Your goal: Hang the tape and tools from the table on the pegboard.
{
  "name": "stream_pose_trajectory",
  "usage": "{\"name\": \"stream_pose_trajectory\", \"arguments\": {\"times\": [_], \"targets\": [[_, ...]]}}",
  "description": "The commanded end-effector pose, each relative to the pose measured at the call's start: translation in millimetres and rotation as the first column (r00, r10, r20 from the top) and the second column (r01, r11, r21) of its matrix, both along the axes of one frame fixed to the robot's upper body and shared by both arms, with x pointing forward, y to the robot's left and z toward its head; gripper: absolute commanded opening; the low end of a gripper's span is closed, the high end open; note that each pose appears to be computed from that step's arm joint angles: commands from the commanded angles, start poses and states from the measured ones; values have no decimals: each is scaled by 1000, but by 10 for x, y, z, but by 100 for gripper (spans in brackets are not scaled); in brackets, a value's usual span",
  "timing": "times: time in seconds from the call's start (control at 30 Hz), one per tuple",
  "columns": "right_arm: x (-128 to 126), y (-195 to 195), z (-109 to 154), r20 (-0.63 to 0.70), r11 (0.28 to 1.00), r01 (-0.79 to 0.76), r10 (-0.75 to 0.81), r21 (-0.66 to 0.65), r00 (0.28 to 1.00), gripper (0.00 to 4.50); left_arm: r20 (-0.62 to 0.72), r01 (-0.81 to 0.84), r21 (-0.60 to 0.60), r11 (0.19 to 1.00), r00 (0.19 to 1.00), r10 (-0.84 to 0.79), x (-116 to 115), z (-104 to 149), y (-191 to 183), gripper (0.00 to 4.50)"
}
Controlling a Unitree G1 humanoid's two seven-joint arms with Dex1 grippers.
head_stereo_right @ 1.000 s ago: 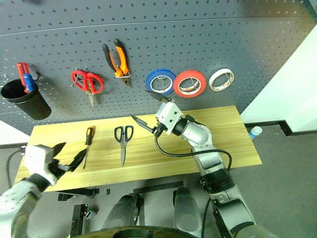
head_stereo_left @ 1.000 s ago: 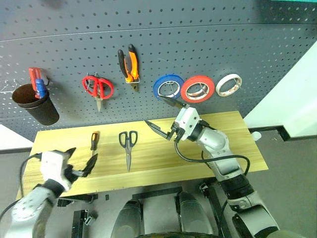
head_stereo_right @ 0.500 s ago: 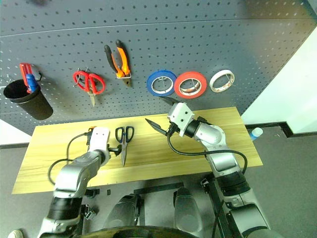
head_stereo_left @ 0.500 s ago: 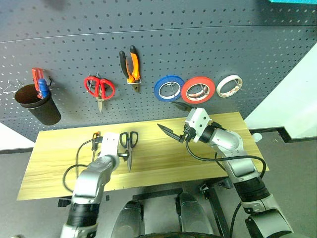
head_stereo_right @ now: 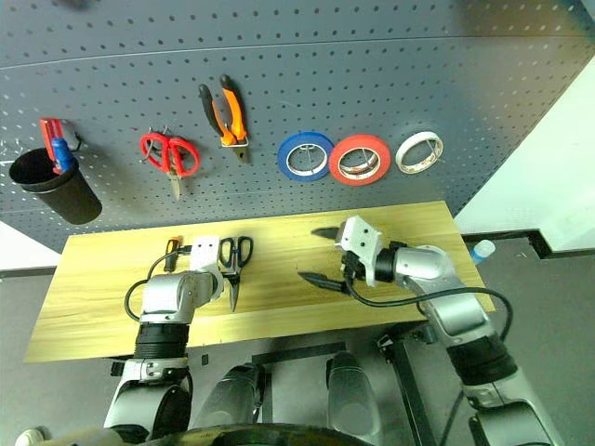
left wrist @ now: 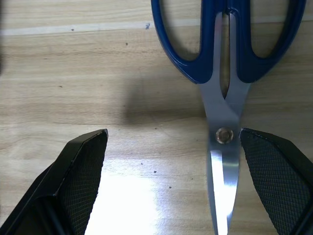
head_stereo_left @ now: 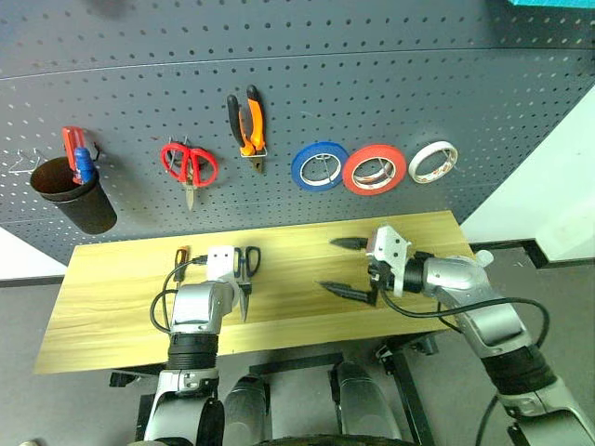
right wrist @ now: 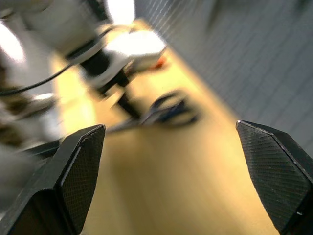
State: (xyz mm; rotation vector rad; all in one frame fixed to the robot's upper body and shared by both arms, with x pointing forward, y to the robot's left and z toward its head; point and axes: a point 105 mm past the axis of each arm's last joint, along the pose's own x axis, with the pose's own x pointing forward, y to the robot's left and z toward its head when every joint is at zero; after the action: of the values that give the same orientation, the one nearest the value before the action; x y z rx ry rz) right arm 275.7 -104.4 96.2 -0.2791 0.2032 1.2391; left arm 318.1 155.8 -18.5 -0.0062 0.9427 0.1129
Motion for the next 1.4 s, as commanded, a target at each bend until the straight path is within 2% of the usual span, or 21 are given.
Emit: {"name": "stream_pose_trajectory", "arguments": {"times": [0.03, 0.23, 0.73, 0.97, 1.13, 1.23, 1.4], "targets": [[-116, -40, 100, -110, 997, -49, 55, 61, 992, 448, 48, 4, -11, 1000, 999, -4, 108, 88, -40, 450], [-138, -109, 103, -171, 997, -54, 63, 59, 983, 448, 35, -8, -26, 1000, 999, 9, 131, 51, -29, 450], [-98, -148, 69, -154, 999, -31, 36, 35, 987, 448, 13, -67, -149, 987, 998, 69, 254, -8, -4, 450], [-84, -148, 76, -145, 999, -22, 28, 42, 989, 448, -11, -56, -61, 997, 998, 55, 297, -24, 24, 450], [-78, -146, 79, -137, 999, -18, 24, 45, 990, 448, -30, -79, -92, 993, 997, 77, 302, -40, -5, 450], [-78, -148, 75, -134, 999, -16, 22, 45, 991, 450, -33, -90, -105, 990, 996, 87, 306, -42, -1, 394], [-74, -144, 77, -129, 999, -17, 23, 45, 991, 450, -24, -106, -119, 987, 994, 104, 317, -24, 15, 230]]}}
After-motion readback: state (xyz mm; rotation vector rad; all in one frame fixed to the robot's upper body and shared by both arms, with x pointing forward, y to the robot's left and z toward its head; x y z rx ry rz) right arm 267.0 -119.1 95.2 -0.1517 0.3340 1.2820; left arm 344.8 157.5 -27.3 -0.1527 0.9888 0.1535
